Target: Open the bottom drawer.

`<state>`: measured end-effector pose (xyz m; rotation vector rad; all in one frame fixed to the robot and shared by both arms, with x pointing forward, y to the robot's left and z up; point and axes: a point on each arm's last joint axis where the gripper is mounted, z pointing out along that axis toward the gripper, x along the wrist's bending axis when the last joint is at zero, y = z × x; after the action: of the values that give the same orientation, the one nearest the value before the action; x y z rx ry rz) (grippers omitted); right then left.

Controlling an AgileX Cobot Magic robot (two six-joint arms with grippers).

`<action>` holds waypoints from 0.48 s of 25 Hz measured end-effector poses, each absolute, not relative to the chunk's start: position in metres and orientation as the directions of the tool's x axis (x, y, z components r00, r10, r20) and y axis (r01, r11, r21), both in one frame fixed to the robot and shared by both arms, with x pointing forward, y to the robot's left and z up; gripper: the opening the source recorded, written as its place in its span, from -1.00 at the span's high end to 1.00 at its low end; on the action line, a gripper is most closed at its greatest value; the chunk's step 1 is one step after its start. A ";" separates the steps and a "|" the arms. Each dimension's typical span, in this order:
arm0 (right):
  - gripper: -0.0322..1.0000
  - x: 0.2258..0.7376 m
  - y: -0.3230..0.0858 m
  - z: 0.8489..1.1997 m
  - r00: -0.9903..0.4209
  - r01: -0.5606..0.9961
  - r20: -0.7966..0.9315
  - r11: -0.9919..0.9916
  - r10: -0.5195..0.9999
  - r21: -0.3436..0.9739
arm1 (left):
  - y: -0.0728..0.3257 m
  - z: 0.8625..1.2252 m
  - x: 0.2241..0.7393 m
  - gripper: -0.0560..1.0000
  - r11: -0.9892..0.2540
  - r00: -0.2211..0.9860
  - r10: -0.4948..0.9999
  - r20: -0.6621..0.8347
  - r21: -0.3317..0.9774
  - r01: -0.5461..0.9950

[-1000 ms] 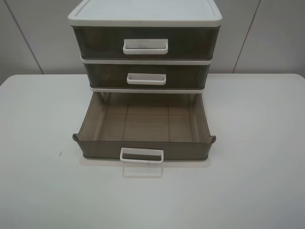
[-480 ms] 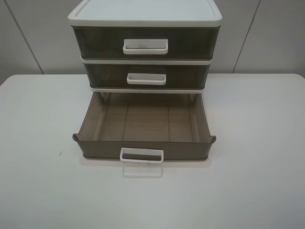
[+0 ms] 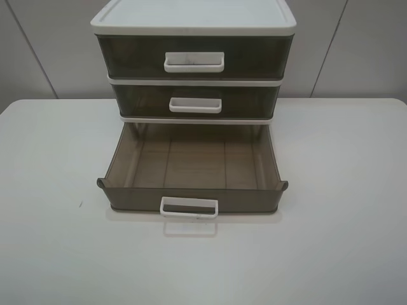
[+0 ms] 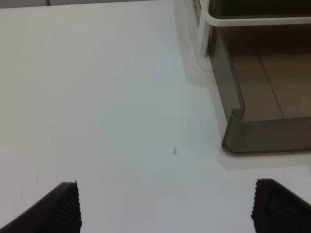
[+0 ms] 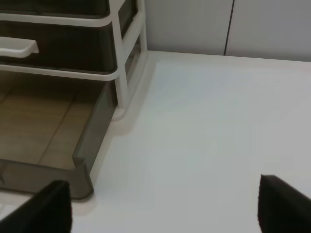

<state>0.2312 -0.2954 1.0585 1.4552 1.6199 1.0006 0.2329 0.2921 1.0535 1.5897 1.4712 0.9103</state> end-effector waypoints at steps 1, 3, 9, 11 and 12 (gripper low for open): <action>-0.34 0.231 -0.296 1.059 -0.095 0.429 -0.017 0.057 0.995 0.901 | 0.292 1.054 0.233 -0.47 -0.035 0.077 0.997 0.001 0.895 0.445; -0.34 0.231 -0.296 1.059 -0.095 0.429 -0.018 0.057 0.995 0.901 | 0.292 1.054 0.233 -0.47 -0.035 0.077 0.997 0.001 0.895 0.445; -0.34 0.231 -0.296 1.059 -0.094 0.429 -0.018 0.057 0.995 0.901 | 0.292 1.054 0.233 -0.47 -0.035 0.077 0.997 0.001 0.895 0.445; -0.34 0.231 -0.296 1.059 -0.094 0.429 -0.018 0.057 0.995 0.901 | 0.292 1.054 0.233 -0.47 -0.035 0.077 0.997 0.001 0.895 0.445; -0.34 0.231 -0.296 1.059 -0.094 0.429 -0.018 0.057 0.995 0.901 | 0.292 1.054 0.233 -0.47 -0.035 0.077 0.997 0.001 0.895 0.445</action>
<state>0.2312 -0.2957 1.0585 1.4563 1.6187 0.9997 0.2329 0.2921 1.0535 1.5897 1.4712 0.9103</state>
